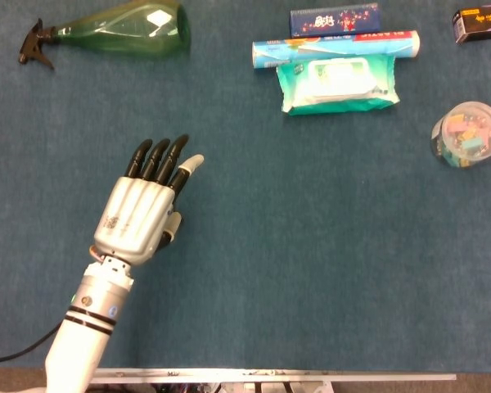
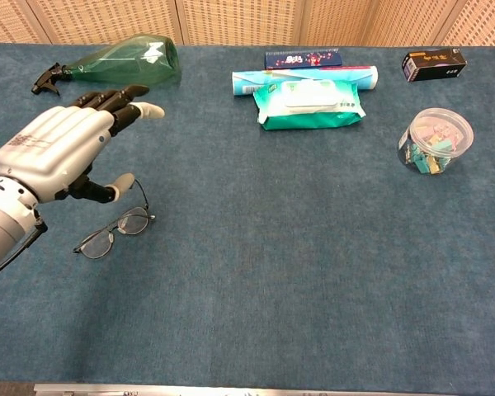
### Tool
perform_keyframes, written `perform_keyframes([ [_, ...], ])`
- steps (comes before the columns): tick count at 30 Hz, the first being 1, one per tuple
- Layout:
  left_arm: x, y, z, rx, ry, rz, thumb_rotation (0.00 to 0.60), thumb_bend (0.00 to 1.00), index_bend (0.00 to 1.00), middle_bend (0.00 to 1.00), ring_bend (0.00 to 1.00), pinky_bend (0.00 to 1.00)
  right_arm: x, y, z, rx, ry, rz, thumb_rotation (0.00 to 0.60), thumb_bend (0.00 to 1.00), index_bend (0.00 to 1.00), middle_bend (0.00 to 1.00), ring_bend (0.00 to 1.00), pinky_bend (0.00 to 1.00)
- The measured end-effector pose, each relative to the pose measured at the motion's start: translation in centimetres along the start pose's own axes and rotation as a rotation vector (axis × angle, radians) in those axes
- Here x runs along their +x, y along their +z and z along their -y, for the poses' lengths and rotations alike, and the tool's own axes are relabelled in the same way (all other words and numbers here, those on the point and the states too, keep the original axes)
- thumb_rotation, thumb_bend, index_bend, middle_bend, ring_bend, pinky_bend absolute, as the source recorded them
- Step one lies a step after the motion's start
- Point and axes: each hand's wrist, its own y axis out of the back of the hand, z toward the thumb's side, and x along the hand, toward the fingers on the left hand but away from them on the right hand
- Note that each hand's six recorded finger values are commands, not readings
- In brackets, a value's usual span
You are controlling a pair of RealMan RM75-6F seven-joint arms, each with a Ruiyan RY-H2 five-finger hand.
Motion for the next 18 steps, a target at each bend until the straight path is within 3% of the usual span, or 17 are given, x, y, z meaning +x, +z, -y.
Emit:
perform_keyframes([
  [9, 0.81, 0.35, -0.11, 0.034, 0.039, 0.010, 0.600, 0.36, 0.14, 0.00, 0.00, 0.00, -0.02, 0.02, 0.10, 0.004, 0.004, 0.002, 0.600, 0.32, 0.52, 0.37, 0.23, 0.28],
  [18, 0.99, 0.81, 0.04, 0.152, 0.129, 0.036, 0.600, 0.36, 0.14, 0.00, 0.00, 0.00, -0.01, -0.01, 0.09, 0.004, 0.004, 0.003, 0.600, 0.32, 0.52, 0.37, 0.23, 0.28],
])
